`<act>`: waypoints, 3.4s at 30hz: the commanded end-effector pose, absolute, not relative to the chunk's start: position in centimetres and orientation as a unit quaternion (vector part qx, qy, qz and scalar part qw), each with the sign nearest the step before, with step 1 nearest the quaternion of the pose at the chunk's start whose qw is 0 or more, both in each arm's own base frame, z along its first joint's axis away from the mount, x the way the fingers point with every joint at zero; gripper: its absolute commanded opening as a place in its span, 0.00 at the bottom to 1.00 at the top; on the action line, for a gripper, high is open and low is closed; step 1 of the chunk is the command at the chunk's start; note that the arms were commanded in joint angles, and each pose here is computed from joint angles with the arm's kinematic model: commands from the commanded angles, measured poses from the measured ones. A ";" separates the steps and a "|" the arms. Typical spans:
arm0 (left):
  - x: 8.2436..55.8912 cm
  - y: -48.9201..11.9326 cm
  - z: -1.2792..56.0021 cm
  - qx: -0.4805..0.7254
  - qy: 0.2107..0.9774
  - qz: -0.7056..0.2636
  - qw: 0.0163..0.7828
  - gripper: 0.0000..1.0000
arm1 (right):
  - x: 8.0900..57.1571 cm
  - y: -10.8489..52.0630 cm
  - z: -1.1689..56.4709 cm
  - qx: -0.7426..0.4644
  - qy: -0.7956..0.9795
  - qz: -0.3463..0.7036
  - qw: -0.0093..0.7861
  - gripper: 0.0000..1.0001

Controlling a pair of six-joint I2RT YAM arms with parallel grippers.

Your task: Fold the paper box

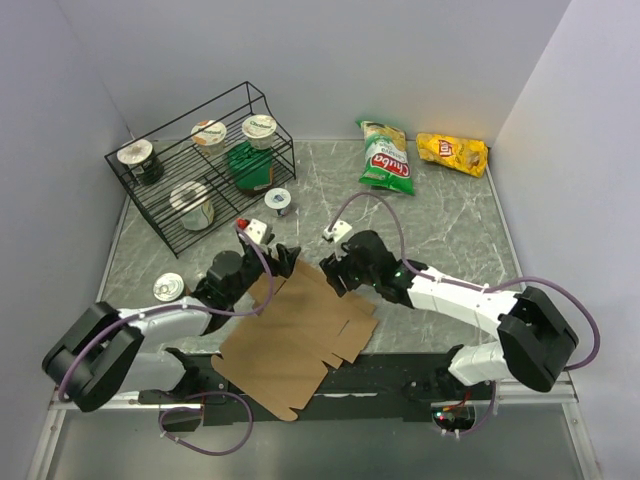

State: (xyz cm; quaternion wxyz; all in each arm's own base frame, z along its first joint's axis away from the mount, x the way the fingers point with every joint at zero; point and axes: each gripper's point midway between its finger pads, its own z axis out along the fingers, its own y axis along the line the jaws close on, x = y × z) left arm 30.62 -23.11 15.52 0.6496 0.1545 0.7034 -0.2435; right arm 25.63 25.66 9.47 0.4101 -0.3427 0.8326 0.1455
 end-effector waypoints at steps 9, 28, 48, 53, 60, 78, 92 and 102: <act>29.7 -22.0 10.3 0.129 0.816 -0.329 0.457 0.98 | 26.1 27.1 7.9 -0.363 0.840 0.261 0.308 0.74; 31.0 -17.7 10.0 0.060 0.826 -0.305 0.470 0.99 | 26.8 27.4 3.8 -0.373 0.847 0.277 0.259 0.46; 28.2 -17.9 11.8 0.003 0.779 -0.359 0.515 0.93 | 36.3 24.7 13.5 -0.452 0.795 0.076 0.398 0.00; 25.5 -21.1 10.1 -0.032 0.778 -0.388 0.493 0.90 | 38.2 24.4 16.3 -0.465 0.768 0.020 0.439 0.00; 24.0 -24.8 6.2 -0.034 0.792 -0.423 0.439 0.84 | 38.3 26.3 18.1 -0.490 0.730 -0.037 0.475 0.00; 22.1 -30.1 0.6 -0.035 0.810 -0.456 0.367 0.69 | 29.0 29.1 12.3 -0.511 0.744 0.004 0.430 0.00; 23.2 -29.0 5.5 -0.011 0.786 -0.447 0.427 0.91 | 29.2 28.0 10.2 -0.506 0.759 -0.029 0.409 0.00; 23.6 -24.9 10.2 0.051 0.780 -0.385 0.491 0.95 | 30.4 27.6 10.6 -0.507 0.753 -0.040 0.418 0.00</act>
